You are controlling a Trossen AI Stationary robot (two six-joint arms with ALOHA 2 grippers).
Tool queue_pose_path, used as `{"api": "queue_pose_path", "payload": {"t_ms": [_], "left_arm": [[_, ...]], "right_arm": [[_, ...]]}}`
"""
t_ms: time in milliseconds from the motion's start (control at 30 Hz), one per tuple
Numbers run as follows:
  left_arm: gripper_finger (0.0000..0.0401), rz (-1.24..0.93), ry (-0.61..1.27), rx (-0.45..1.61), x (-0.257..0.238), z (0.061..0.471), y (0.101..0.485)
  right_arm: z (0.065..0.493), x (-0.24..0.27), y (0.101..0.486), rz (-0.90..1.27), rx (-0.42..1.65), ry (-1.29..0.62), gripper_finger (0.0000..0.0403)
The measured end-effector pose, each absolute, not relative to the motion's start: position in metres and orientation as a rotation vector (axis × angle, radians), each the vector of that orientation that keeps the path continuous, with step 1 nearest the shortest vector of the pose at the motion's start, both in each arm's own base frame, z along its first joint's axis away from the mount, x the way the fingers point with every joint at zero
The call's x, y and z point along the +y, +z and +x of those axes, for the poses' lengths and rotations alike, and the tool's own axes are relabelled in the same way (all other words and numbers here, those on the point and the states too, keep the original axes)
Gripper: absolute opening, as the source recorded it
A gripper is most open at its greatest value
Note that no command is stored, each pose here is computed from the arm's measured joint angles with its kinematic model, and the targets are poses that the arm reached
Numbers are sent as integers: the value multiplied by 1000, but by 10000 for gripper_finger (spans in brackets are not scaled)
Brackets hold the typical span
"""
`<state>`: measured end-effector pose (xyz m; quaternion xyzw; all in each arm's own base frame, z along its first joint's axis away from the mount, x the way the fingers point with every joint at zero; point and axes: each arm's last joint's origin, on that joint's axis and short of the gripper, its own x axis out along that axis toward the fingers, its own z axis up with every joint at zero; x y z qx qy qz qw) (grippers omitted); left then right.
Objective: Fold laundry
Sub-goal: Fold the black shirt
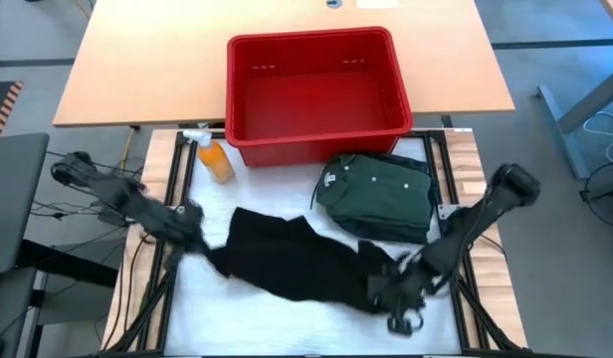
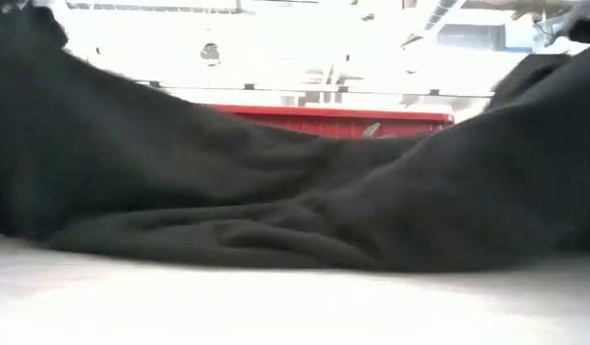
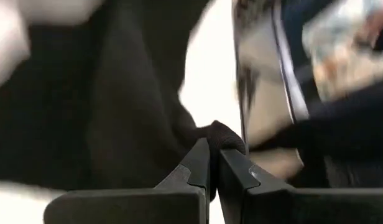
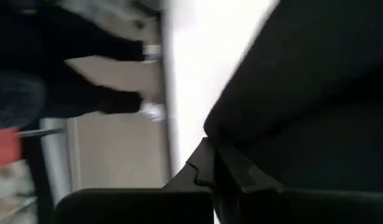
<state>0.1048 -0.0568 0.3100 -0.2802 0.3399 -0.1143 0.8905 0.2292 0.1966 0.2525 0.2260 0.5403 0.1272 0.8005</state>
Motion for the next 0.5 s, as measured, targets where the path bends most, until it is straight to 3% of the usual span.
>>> {"api": "queue_pose_path", "payload": {"t_ms": [133,267,500], "left_arm": [[0,-721,-335,990,-79,109,241],[0,-829,-420,1079,-98,108,190],[0,-862,-422,1107,-107,107,155]], "right_arm": [[241,232,218,573,1232,340,24],[242,250,190,701,1394,317,38],[240,257,180,778,1536,337,78]]}}
